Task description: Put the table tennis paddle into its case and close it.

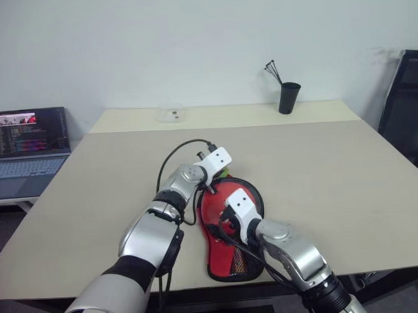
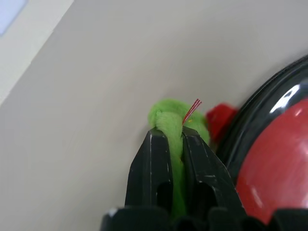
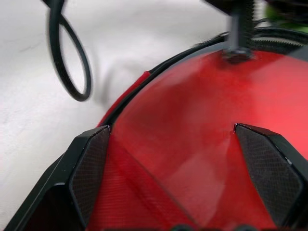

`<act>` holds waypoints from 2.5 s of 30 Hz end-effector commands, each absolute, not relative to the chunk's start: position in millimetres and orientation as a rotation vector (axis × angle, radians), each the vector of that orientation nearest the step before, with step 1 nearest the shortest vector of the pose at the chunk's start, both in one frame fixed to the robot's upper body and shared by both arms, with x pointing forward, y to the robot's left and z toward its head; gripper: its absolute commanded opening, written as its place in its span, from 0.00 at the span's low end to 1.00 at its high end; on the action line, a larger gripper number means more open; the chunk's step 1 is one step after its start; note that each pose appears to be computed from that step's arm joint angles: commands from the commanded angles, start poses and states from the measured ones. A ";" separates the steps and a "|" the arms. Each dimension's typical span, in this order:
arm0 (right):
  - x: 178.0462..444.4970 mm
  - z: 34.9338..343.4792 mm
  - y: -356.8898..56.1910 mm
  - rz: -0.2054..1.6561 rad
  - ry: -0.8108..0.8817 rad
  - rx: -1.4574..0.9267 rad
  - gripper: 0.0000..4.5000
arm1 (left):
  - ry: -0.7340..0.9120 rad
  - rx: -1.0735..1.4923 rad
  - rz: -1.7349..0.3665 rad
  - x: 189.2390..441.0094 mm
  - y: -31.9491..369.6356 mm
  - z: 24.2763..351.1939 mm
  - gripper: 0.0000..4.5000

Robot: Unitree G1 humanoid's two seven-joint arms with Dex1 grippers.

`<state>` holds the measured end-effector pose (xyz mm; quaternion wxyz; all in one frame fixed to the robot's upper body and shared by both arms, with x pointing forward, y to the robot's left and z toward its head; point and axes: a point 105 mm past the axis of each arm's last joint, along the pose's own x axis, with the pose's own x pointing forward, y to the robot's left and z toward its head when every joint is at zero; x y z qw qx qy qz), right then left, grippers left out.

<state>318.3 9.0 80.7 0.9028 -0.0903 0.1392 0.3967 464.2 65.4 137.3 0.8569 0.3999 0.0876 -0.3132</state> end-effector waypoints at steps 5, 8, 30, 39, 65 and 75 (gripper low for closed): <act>302.8 42.3 7.2 0.814 0.445 -0.174 1.00 | -0.018 1.004 -0.689 464.5 20.5 180.4 0.01; 300.8 41.0 8.6 0.816 0.449 -0.170 1.00 | -0.073 1.063 -0.707 461.0 5.0 185.3 0.01; 301.7 39.2 10.4 0.805 0.447 -0.168 1.00 | -0.121 0.949 -1.005 425.1 -60.2 178.6 0.15; 306.7 41.2 10.5 0.807 0.435 -0.178 1.00 | -0.114 0.849 -1.010 427.1 -54.0 184.9 0.82; 309.3 159.3 -96.1 0.854 0.239 -0.114 1.00 | -0.049 0.288 -1.013 420.5 87.3 179.2 0.82; 395.0 172.8 -110.4 0.607 0.127 -0.184 1.00 | 0.101 0.295 -1.039 385.6 89.9 130.8 0.82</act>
